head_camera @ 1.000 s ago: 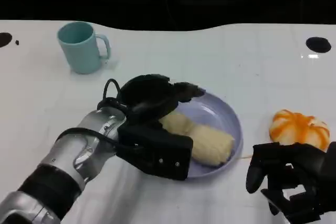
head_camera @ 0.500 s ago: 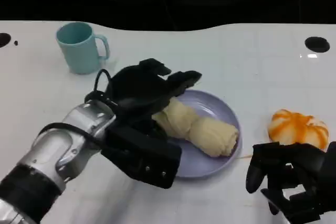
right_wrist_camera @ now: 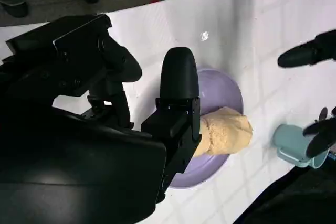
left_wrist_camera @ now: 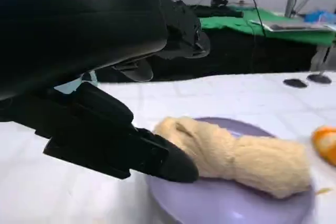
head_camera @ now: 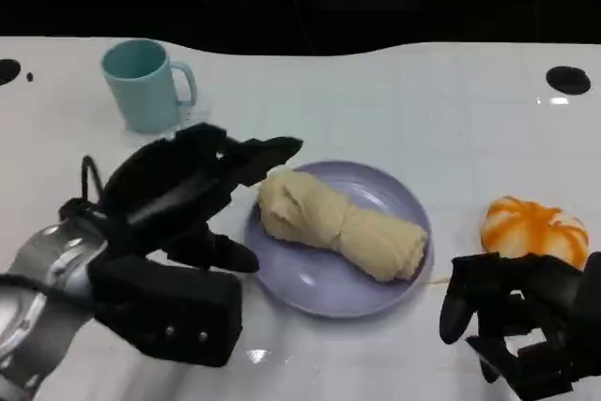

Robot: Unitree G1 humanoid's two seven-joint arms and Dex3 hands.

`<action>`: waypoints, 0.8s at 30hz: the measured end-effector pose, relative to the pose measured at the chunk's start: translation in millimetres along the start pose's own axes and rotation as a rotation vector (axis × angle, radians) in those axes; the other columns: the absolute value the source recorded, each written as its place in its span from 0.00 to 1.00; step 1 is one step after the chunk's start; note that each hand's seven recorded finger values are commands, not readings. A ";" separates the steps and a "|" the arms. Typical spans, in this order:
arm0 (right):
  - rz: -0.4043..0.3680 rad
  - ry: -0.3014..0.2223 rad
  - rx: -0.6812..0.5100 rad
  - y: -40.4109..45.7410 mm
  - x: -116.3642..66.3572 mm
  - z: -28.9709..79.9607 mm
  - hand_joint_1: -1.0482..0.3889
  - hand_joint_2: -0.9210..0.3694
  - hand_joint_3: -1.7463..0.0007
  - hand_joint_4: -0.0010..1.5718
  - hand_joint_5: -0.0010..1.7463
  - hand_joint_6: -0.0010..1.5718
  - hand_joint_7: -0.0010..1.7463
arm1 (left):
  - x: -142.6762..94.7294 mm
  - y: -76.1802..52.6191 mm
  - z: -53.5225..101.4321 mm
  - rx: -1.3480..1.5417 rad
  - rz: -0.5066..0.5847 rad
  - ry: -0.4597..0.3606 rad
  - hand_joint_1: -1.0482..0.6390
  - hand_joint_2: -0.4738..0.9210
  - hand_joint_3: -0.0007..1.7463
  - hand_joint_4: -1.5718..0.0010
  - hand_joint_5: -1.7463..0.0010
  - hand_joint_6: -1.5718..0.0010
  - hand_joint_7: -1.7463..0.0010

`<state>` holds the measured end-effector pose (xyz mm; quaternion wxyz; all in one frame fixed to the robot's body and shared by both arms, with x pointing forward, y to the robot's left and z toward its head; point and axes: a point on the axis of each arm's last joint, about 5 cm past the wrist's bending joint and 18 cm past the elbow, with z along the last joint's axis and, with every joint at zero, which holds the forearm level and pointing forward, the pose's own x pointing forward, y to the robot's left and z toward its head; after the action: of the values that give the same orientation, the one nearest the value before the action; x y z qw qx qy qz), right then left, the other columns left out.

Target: Grasp the towel on the left side of the plate with the left hand and place it into the plate.

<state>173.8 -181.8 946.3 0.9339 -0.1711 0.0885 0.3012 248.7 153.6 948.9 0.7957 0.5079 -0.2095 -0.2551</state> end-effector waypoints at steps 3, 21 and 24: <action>-0.001 -0.001 0.000 -0.6 0.1 -0.1 0.77 0.24 0.40 0.43 0.96 0.43 0.82 | -14.8 -3.6 0.6 -0.232 0.044 0.050 0.37 1.00 0.09 0.70 0.60 0.63 0.91; 0.004 -0.003 -0.001 -1.0 0.6 -0.3 0.77 0.24 0.40 0.43 0.96 0.43 0.82 | -67.5 -5.3 25.9 -1.174 0.136 0.304 0.55 0.76 0.63 0.52 0.04 0.50 0.26; 0.004 -0.004 0.000 -1.1 0.6 -0.3 0.77 0.24 0.40 0.43 0.96 0.43 0.82 | -75.7 -5.9 32.4 -1.310 0.123 0.359 0.55 0.78 0.64 0.52 0.01 0.52 0.19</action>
<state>174.9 -182.5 946.1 0.9335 -0.1705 0.0870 0.3033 169.1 175.6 950.8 0.9745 -0.0570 0.0949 -0.1952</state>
